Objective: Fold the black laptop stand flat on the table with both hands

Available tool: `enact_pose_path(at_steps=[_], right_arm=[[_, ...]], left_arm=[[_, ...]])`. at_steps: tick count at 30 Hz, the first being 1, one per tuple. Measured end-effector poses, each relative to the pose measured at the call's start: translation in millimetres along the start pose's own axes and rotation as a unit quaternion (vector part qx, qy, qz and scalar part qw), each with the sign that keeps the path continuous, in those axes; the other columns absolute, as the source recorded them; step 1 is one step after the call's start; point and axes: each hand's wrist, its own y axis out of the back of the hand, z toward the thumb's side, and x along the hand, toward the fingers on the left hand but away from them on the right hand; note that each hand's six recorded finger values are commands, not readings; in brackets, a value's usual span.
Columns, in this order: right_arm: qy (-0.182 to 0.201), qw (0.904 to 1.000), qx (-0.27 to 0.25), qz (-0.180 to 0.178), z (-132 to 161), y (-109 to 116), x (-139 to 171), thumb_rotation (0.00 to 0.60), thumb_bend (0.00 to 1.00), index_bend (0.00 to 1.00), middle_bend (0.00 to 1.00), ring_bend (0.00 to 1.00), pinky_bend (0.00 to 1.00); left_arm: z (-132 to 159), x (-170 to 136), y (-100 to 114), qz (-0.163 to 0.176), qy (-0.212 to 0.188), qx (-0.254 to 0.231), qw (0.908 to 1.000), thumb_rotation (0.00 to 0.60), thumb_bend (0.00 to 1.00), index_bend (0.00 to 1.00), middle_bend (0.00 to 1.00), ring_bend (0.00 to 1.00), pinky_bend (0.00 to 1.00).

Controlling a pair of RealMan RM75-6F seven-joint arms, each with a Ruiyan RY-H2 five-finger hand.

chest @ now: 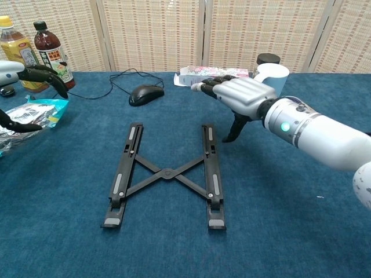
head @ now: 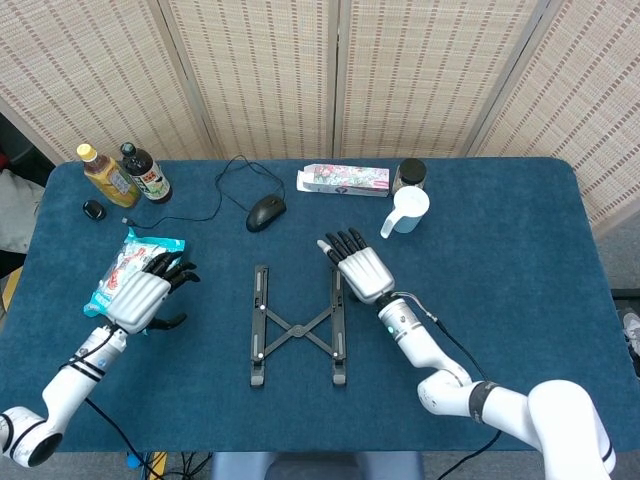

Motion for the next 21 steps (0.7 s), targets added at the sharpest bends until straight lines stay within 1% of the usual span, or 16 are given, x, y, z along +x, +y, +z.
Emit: enact_pose_path(at_steps=[2, 7, 11, 16, 21], right_arm=[[0.005, 1.0, 0.0, -0.005, -3, 5, 5, 0.6, 0.03, 0.0, 0.04, 0.0, 0.0], [0.016, 0.9997, -0.002, -0.019, -7, 19, 15, 0.6, 0.0, 0.0, 0.04, 0.0, 0.0], [0.024, 0.9993, 0.006, -0.029, -9, 30, 22, 0.6, 0.0, 0.0, 0.04, 0.0, 0.0], [0.029, 0.9992, 0.016, -0.025, -8, 29, 24, 0.6, 0.0, 0.0, 0.03, 0.0, 0.0], [0.038, 0.9989, 0.023, -0.009, 1, 19, 26, 0.6, 0.0, 0.0, 0.03, 0.0, 0.0]], left_arm=[[0, 8, -4, -0.006, -0.007, 0.02, 0.9998, 0.6, 0.21, 0.2, 0.13, 0.03, 0.05], [11, 27, -19, -0.021, -0.034, 0.057, 0.9976, 0.6, 0.12, 0.08, 0.04, 0.0, 0.02], [22, 38, -30, -0.028, -0.053, 0.069, 0.9958, 0.6, 0.11, 0.04, 0.02, 0.0, 0.01], [38, 49, -42, -0.037, -0.071, 0.07, 0.9943, 0.6, 0.11, 0.03, 0.02, 0.0, 0.01], [47, 55, -51, -0.042, -0.079, 0.066, 0.9937, 0.6, 0.11, 0.03, 0.02, 0.0, 0.01]])
